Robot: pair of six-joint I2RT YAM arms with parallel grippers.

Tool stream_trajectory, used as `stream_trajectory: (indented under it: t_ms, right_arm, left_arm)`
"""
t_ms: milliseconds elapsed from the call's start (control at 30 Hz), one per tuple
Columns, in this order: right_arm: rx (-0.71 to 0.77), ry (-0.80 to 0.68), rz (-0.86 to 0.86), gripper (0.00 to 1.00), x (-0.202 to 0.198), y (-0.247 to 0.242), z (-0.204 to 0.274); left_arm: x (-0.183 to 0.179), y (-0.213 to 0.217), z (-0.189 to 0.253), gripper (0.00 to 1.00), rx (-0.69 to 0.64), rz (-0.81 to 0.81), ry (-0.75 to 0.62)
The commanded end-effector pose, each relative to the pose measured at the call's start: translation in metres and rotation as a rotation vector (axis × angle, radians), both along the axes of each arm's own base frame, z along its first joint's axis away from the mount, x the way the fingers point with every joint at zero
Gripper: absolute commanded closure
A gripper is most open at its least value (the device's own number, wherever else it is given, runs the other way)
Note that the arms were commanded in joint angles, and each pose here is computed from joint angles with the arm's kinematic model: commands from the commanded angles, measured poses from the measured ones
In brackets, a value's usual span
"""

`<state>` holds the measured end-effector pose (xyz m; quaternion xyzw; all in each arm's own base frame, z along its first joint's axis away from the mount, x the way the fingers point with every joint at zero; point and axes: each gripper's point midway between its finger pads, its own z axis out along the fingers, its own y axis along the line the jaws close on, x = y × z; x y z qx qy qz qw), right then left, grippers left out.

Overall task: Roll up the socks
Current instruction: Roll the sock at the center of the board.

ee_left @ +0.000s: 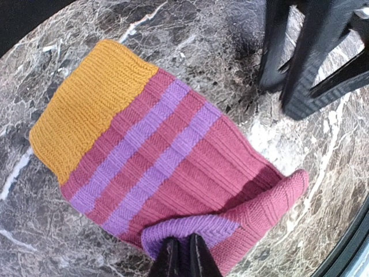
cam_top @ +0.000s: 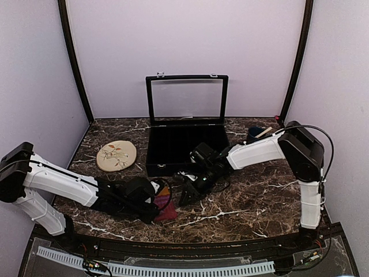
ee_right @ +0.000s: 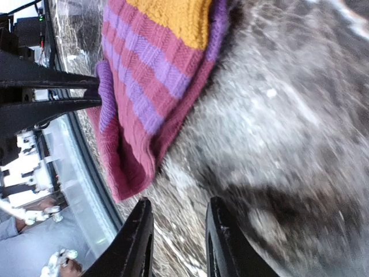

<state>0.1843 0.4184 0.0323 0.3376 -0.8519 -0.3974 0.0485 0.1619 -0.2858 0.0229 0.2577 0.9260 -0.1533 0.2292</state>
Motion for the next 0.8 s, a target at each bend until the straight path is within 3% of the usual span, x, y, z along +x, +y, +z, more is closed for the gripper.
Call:
stream_trajectory:
  t_ms: [0,200,467,767]
  right_arm:
    - [0.048,-0.204,-0.05,0.71,0.02,-0.004,0.022]
    - [0.015,-0.517,-0.062,0.72,0.025,-0.021,0.034]
    - [-0.006,-0.928,0.096,0.72,-0.013,-0.014,0.048]
    - [-0.023,-1.195,0.277,0.67,-0.049,0.0,0.043]
  left_arm:
    - [-0.017,0.024,-0.022,0.9,0.076,0.01,0.113]
    - [-0.019,0.02,-0.024,0.92,0.047,0.014,0.175]
    - [-0.025,0.017,-0.03,0.92,0.028,0.002,0.274]
    - [-0.035,0.016,-0.032,0.93,-0.002,-0.022,0.363]
